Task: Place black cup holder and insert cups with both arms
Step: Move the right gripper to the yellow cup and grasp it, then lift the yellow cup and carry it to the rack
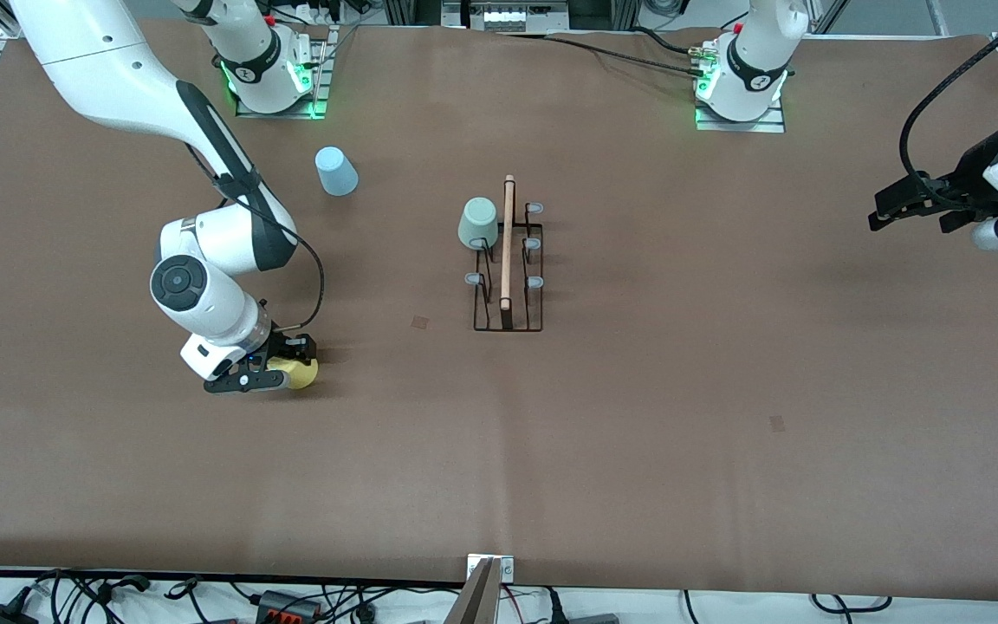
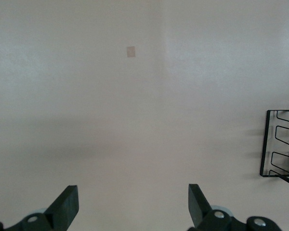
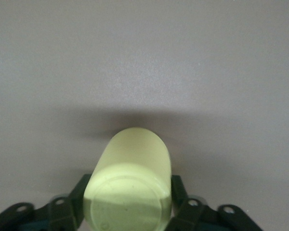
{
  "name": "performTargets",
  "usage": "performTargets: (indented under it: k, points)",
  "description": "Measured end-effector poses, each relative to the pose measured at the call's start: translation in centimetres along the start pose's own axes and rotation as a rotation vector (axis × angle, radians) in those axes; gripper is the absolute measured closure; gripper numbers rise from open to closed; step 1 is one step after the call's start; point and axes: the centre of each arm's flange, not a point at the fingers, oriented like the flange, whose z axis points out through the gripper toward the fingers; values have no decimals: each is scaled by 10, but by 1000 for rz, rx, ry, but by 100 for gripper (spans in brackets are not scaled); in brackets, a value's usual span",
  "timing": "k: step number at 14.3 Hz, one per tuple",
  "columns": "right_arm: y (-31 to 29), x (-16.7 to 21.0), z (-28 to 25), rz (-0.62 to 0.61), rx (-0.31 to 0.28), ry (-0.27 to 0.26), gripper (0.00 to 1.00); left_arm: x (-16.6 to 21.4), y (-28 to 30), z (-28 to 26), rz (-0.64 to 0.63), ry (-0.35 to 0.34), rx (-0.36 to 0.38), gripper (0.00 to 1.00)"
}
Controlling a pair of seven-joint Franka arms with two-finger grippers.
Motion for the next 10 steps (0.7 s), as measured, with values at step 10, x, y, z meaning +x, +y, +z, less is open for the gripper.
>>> performTargets:
  k: [10]
  points:
    - [-188, -29, -151, 336, 59, 41, 32, 1, 6, -3, 11, -28, 1, 0]
